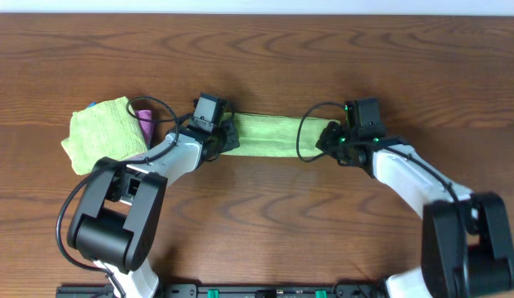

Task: Fold the cloth
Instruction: 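Hold the strip with the left gripper and fold the right end toward it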

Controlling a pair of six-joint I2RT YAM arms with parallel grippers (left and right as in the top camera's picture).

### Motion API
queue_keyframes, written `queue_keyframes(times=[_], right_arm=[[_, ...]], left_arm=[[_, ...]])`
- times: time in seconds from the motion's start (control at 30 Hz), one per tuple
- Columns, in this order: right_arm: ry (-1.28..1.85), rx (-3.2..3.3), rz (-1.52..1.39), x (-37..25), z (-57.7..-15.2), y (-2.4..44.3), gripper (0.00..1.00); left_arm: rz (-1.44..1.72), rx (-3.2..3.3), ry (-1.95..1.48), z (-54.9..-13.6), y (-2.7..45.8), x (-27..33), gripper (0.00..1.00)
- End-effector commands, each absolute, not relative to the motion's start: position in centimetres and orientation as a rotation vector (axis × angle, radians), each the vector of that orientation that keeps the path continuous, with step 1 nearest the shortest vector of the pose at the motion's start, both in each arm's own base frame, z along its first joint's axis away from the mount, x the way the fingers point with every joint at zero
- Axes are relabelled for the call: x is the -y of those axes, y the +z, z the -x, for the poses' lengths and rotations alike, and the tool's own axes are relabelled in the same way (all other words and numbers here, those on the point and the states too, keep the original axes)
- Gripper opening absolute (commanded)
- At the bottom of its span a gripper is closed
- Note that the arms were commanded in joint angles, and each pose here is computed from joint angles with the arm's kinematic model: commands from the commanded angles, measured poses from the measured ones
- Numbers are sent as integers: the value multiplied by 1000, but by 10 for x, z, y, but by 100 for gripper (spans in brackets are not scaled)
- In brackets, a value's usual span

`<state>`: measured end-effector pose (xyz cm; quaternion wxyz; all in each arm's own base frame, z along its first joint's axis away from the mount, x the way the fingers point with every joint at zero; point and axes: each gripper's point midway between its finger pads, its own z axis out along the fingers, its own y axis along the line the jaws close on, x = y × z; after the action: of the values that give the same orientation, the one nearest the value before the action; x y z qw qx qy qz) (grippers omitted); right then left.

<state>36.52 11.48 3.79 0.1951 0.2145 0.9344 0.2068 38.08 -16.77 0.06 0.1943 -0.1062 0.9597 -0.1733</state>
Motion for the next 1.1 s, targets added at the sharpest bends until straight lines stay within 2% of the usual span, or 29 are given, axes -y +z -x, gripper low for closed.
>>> queue_keyframes(times=[0.0,0.47,1.07], right_arm=[[587,-2601,-498,-128,-363,51,1],[766,-2528,-289,-208,-359,77,1],[796,-2466,-267,-229,-364,92,1]], left_arm=[[297,-2707,-420,-380,-7,160,6],[296,-2709,-425,-380,-7,160,6],[274,-2721,-510,-377,-2,171,6]])
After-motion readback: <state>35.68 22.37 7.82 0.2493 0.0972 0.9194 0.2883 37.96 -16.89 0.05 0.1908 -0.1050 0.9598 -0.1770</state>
